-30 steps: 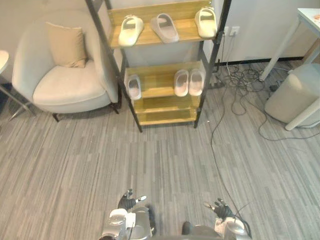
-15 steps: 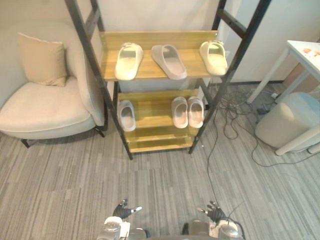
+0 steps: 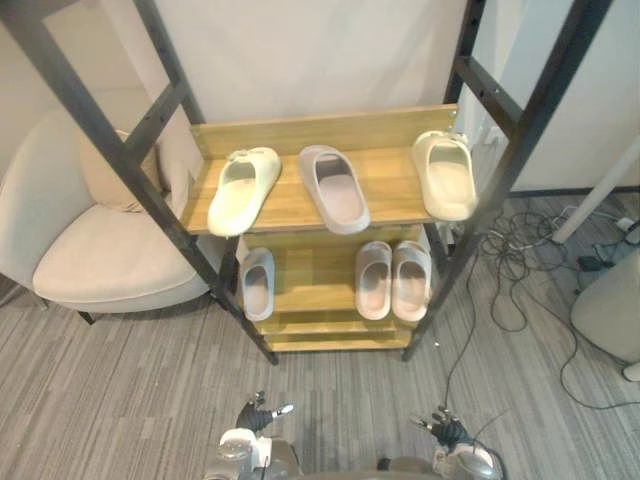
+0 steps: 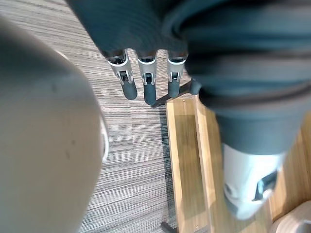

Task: Organize the slippers on the shoe rack

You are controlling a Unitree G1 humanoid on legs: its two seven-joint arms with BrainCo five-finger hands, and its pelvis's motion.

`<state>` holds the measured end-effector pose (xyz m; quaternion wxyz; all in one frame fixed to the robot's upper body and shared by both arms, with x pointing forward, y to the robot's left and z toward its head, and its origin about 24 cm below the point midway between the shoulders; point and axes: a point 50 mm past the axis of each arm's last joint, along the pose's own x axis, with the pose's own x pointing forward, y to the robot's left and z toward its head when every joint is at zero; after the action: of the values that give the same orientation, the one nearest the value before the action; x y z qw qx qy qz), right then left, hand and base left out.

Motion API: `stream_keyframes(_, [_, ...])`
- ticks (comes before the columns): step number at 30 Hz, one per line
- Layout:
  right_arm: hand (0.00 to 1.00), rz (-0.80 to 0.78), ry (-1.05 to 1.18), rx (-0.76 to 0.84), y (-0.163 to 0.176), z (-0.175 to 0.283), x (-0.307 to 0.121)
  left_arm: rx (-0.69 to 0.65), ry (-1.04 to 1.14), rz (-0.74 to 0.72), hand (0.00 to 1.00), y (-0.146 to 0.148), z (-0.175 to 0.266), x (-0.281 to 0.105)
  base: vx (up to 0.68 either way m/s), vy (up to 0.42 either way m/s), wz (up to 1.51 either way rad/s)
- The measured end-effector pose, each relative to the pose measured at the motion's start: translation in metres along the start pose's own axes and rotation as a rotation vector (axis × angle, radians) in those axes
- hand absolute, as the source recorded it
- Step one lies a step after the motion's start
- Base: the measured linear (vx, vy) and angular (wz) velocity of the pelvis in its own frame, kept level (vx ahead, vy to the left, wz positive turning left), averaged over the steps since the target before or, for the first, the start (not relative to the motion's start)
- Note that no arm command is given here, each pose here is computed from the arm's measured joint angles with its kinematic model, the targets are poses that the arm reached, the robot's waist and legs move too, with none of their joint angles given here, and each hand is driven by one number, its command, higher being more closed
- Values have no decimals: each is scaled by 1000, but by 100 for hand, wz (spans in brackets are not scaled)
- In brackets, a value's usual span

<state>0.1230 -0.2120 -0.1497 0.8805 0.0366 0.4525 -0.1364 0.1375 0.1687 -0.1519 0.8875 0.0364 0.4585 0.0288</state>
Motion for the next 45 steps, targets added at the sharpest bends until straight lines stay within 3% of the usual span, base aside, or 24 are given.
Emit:
stream_keyframes(5, [0,34,26,20,19,-9,-2,75,7,17,0,16,0,1,234,139,3])
stream_keyframes(14, [0,35,21,11,18,-8,-2,134,36,-2,0,15,-9,-2,125,76,4])
stream_keyframes(32, [0,50,25,-42,16,-14,-5,124,49,-7,0,11,-14,-3,34,-75,4])
stream_keyframes(38, [0,152,-222,-136,35,7,-33,152,50,-1,0,13,-15,-3,-50,40,-7])
stream_keyframes(45, [0,122,-537,-128,24,50,-79,188,58,1,0,13,-19,-5,-39,8,-13])
